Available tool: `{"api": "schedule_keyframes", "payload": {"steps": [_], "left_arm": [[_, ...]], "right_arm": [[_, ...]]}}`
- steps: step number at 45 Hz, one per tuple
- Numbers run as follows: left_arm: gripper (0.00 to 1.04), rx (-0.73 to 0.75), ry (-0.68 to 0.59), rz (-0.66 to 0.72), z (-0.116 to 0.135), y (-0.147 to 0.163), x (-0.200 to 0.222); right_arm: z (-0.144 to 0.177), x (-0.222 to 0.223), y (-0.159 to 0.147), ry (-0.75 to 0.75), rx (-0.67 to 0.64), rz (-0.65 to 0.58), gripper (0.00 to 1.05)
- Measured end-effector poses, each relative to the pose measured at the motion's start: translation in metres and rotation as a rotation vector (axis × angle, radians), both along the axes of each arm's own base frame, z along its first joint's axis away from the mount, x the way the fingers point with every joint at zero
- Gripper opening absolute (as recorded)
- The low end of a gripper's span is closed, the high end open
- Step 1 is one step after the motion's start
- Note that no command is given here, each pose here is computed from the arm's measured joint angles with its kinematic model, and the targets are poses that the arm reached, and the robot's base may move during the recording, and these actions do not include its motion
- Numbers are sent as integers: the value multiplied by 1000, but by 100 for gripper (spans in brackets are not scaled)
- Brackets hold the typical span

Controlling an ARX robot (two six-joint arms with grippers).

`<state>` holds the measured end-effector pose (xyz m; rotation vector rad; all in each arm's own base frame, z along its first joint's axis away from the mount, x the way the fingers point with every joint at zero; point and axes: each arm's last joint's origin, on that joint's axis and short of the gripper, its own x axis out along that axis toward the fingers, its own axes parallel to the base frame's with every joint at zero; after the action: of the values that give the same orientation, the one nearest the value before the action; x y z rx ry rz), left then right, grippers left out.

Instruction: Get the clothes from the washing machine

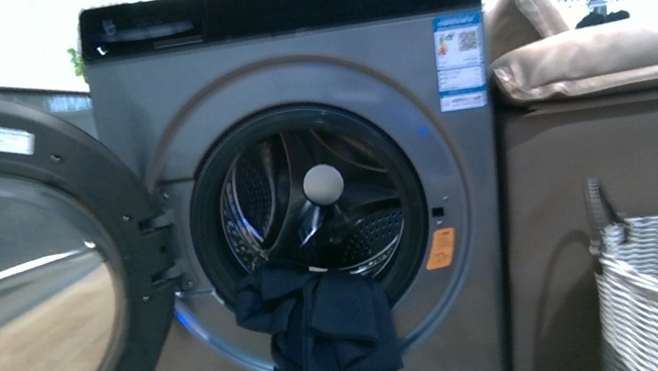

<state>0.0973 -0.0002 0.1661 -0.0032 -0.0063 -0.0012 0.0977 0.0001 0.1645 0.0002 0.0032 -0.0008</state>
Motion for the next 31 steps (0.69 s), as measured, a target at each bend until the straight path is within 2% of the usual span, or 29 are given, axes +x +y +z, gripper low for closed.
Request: {"api": "schedule_keyframes", "payload": {"steps": [31], "left_arm": [[98,0,1,-1,0,0,0]], "right_arm": [[0,0,0,0,0,0,97]]}}
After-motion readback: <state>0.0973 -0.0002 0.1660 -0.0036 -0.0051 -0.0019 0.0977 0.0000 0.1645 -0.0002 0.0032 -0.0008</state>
